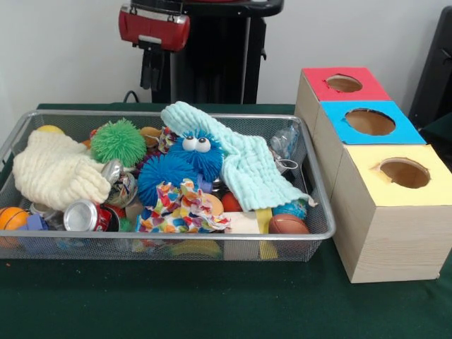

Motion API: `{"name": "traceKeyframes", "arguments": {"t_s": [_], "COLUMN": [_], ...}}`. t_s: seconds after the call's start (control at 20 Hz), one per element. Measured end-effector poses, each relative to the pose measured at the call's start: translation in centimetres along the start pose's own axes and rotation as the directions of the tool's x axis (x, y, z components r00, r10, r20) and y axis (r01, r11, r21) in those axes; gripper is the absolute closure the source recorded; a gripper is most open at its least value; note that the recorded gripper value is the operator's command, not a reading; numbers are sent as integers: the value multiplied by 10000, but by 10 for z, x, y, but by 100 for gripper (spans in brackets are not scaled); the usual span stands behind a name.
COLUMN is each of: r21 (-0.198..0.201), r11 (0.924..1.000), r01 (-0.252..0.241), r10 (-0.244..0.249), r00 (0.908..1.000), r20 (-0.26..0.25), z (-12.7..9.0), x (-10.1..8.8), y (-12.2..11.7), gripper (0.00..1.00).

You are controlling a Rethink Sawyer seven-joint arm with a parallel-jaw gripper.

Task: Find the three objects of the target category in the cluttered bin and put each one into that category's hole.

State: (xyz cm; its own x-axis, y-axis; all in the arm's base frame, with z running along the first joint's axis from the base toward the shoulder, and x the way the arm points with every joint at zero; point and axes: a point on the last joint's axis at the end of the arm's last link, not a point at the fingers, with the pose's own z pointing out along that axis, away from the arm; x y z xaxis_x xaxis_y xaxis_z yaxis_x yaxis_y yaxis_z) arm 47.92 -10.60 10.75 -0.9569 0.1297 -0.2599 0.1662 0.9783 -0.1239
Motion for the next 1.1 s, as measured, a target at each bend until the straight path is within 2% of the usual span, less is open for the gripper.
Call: {"name": "traceKeyframes", "arguments": {"t_s": [0.05,0.1,0.2,0.3,0.8,1.1], "r21": [-9,-17,-15,38,95,205], "r11": [10000,10000,10000,9995,9983,9966], "r01": [-25,-50,-73,-310,-571,-796], "r10": [25,50,73,310,571,798], "r00": [10000,9999,9999,9995,9983,9968], "r20": [53,107,109,-4,-64,-83], "z": [0,1,1,3,0,-1], "x": [-1,-1,-1,0,-5,-5], "y": [-1,-1,-2,0,18,15], "gripper": [0,100,100,100,100,100]}}
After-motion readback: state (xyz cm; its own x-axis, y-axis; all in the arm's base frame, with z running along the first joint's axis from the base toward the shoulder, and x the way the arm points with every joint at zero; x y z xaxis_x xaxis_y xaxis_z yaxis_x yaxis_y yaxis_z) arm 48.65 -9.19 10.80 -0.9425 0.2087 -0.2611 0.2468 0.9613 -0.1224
